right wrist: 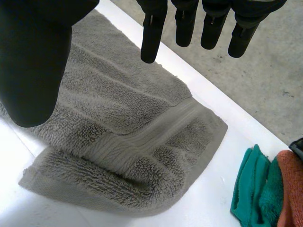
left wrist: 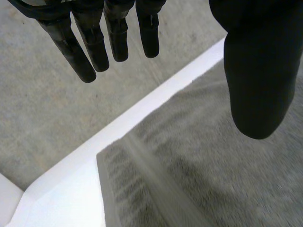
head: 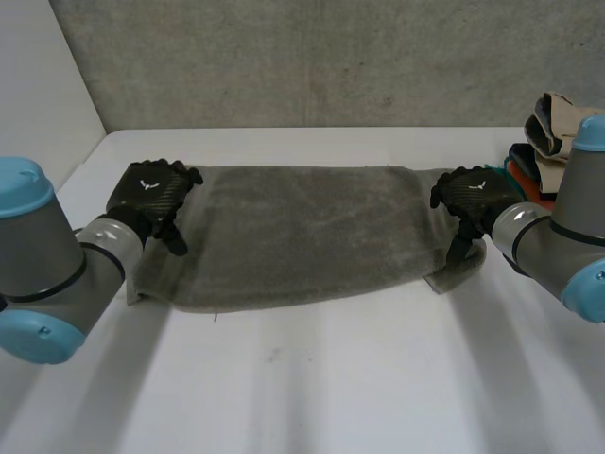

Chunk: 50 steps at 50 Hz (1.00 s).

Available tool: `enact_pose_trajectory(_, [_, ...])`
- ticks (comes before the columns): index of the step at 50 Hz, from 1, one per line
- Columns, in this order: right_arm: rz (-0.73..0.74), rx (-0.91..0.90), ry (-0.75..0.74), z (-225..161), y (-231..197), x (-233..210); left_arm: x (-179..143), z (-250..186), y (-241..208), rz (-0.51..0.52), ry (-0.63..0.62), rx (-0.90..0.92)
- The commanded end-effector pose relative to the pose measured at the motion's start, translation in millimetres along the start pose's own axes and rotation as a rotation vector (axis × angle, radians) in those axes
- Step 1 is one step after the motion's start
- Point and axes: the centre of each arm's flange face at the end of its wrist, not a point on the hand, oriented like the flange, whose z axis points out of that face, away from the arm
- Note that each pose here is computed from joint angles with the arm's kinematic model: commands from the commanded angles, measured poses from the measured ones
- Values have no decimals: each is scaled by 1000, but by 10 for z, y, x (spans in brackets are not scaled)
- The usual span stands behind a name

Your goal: Fold the laundry.

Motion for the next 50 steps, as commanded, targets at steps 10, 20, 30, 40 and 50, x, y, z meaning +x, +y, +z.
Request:
enact_pose_trajectory(10, [0,-145,-61,-265,42,-180,-246,-226,653,165,130,-239])
enact_pose_trajectory(20, [75,-225,-60,-544,230,-231,-277,-11,762,200,92,-242])
enact_pose_trajectory(30, [85,-180,-32,-598,400,-304,-256,96,837,263,76,-252])
enact_pose_trajectory(40, [58,-147,-15,-406,507,-281,-365,156,736,265,-15,-199])
enact_pose_trajectory(50, [10,-151,-22,-97,622,-270,-415,179,650,238,-40,-177])
